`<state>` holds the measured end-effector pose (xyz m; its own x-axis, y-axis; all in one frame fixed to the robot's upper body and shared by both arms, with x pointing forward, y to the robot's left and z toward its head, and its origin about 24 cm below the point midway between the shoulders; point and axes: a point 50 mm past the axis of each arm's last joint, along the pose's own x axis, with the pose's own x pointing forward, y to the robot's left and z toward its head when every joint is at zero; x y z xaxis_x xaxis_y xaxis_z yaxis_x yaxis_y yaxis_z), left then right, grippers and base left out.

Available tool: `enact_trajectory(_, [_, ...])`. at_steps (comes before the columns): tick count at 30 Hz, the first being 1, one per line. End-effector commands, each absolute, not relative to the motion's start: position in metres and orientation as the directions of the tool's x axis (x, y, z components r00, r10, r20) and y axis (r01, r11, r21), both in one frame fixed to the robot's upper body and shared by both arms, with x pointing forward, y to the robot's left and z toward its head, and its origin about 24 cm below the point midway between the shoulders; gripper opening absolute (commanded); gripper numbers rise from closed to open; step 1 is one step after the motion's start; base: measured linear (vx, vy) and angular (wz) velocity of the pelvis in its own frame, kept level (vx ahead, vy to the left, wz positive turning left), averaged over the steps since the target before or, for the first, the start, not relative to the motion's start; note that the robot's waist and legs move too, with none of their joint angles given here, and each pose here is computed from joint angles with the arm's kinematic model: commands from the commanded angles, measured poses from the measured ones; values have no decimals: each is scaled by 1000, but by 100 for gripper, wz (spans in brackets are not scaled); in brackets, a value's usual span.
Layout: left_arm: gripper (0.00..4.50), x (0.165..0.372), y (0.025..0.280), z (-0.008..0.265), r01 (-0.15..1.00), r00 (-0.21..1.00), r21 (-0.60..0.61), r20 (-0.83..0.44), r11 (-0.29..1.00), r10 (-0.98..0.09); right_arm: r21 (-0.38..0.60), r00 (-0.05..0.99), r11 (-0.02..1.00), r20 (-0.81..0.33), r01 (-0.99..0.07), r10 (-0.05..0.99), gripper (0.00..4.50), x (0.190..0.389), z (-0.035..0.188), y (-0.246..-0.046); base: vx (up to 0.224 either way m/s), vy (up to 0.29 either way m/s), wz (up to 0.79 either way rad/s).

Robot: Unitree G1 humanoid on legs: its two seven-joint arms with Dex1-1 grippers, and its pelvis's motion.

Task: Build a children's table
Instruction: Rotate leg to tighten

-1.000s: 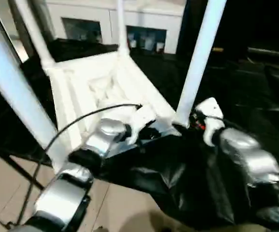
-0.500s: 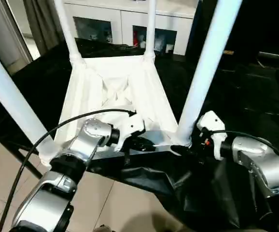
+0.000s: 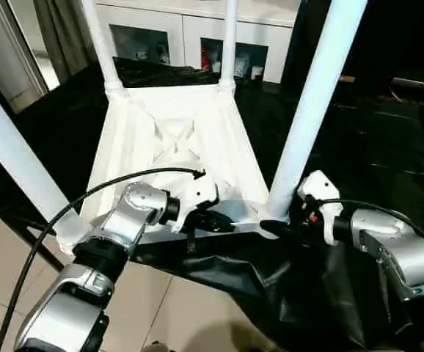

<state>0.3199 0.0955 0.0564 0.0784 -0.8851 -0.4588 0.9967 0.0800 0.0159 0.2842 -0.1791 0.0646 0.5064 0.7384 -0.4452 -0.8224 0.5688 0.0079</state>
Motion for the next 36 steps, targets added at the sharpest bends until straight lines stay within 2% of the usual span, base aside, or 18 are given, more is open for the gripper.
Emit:
enact_trajectory(1, [0,321,84,76,997,54,75,-387,27,-920,5,507,563,-429,-826,748,297,284,70,-181,0,0,0])
enact_trajectory(6, [0,320,85,75,997,52,71,-390,26,-919,15,502,561,-428,-828,752,271,283,68,-180,0,0,0])
enact_trajectory(13, [0,319,85,73,997,57,64,-398,34,-916,36,564,628,-399,-778,722,269,290,59,-174,0,0,0])
enact_trajectory(17, [0,332,76,68,980,197,77,-435,181,-879,45,681,750,-387,-660,622,269,301,46,-160,0,0,0])
enact_trajectory(19, [0,335,74,67,973,231,84,-440,216,-868,48,700,771,-387,-635,601,269,303,43,-157,0,0,0])
enact_trajectory(23, [0,355,56,65,874,473,122,-439,470,-764,78,850,924,-369,-375,376,269,322,31,-140,0,0,0])
enact_trajectory(25, [0,357,44,66,852,510,133,-431,507,-744,111,890,962,-366,-248,272,269,330,27,-133,0,0,0])
enact_trajectory(27, [0,357,34,67,849,516,136,-422,511,-746,148,901,969,-360,-200,241,269,333,26,-126,0,0,0])
enact_trajectory(29, [0,356,26,70,856,509,144,-407,496,-759,171,905,960,-332,-220,267,269,335,31,-116,0,0,0])
enact_trajectory(33, [0,355,22,69,865,497,149,-398,480,-771,142,911,951,-278,-275,305,269,338,39,-107,0,0,0])
enact_trajectory(34, [0,355,21,69,865,495,149,-397,478,-773,139,912,949,-268,-282,310,304,338,40,-106,0,0,0])
enact_trajectory(36, [0,354,23,70,876,478,150,-389,458,-787,124,908,939,-240,-322,343,339,339,47,-109,0,0,0])
